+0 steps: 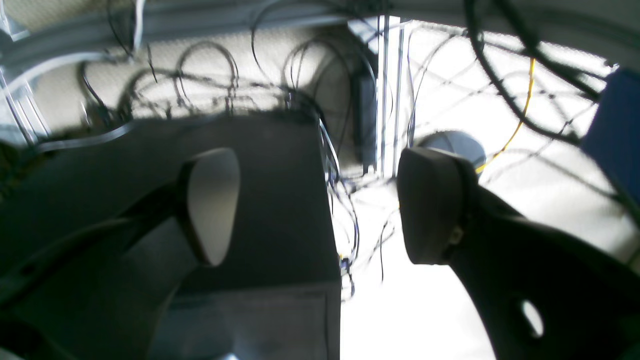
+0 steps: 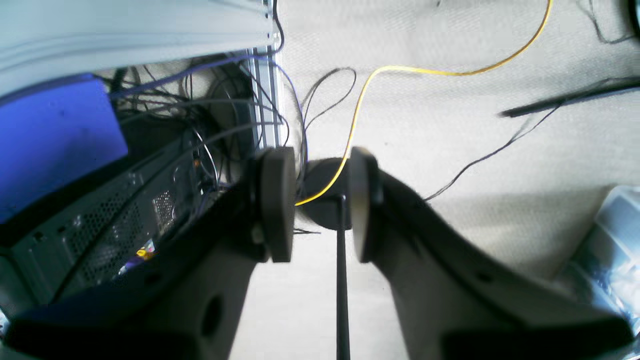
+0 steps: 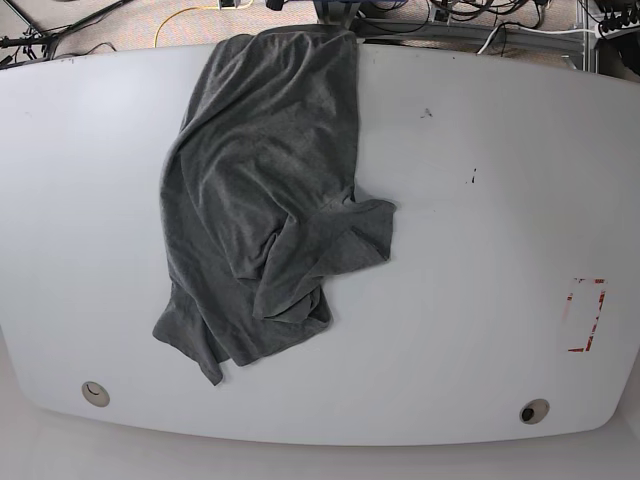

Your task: Fold the T-shirt properly

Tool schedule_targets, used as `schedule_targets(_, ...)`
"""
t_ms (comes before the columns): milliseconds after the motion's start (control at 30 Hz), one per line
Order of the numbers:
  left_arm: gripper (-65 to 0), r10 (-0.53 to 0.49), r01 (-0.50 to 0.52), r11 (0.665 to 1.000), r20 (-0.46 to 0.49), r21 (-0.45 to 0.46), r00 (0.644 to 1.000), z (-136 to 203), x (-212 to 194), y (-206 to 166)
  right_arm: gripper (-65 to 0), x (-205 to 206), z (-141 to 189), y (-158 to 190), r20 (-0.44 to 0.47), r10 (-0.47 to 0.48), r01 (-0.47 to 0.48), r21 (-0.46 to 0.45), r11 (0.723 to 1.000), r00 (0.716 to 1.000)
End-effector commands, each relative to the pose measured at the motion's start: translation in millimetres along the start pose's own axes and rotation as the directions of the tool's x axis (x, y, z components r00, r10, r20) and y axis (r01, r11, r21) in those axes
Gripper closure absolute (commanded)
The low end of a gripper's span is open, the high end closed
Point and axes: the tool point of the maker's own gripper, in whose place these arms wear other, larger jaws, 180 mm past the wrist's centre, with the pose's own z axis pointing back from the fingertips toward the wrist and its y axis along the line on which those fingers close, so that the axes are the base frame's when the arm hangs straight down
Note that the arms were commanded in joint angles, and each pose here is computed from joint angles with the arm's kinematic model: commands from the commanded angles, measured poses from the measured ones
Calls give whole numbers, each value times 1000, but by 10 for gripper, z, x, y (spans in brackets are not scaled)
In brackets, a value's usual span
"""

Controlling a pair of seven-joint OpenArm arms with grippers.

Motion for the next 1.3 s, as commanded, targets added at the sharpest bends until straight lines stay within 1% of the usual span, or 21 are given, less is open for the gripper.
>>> schedule_targets(0,-458,-11,11,1000,16,6,1000,44,-9,27,-172,-108,78,-11,-8,3,-3,-3,1000,1000)
schedule_targets(100,-458,-17,17,1000,28,7,999,67,4,28,-172,-107,109,-19,0,6,-6,-7,1000,1000)
schedule_targets(167,-459,-14,14,1000,15,-5,1000,89,-63,-6,-172,-150,151,-34,-1,9,-9,-12,1000,1000)
schedule_targets(367,-460,-19,19,1000,21,-21,1000,124,-77,-37,-173,-182,219,-54,8,11,-11,-18,1000,1000)
schedule_targets(433,-459,-20,21,999,28,-37,999,148,-76,-68,-173,-217,253,-60,7,10,-10,-21,1000,1000)
schedule_targets(500,-459,-16,20,996,43,-91,999,245,-124,-169,-173,-199,328,-107,35,12,-11,-37,999,999)
schedule_targets(633,-459,-21,30,990,64,-136,998,343,-133,-254,-172,-233,424,-143,51,9,-7,-52,999,999)
schedule_targets(767,-461,-31,45,986,85,-162,996,442,-138,-298,-171,-244,511,-193,71,8,-3,-69,998,997)
schedule_targets(833,-462,-46,67,981,118,-183,992,551,-82,-324,-172,-224,621,-329,102,1,10,-109,994,995)
schedule_targets(1100,-465,-64,91,982,157,-167,985,701,-35,-280,-173,-165,818,-443,141,13,8,-149,989,990)
schedule_targets(1167,-469,-71,94,989,190,-116,979,757,91,-168,-174,-103,900,-441,143,17,6,-156,988,990)
schedule_targets(1267,-470,-77,96,992,202,-87,976,793,144,-113,-175,-78,966,-435,140,24,-1,-160,987,990)
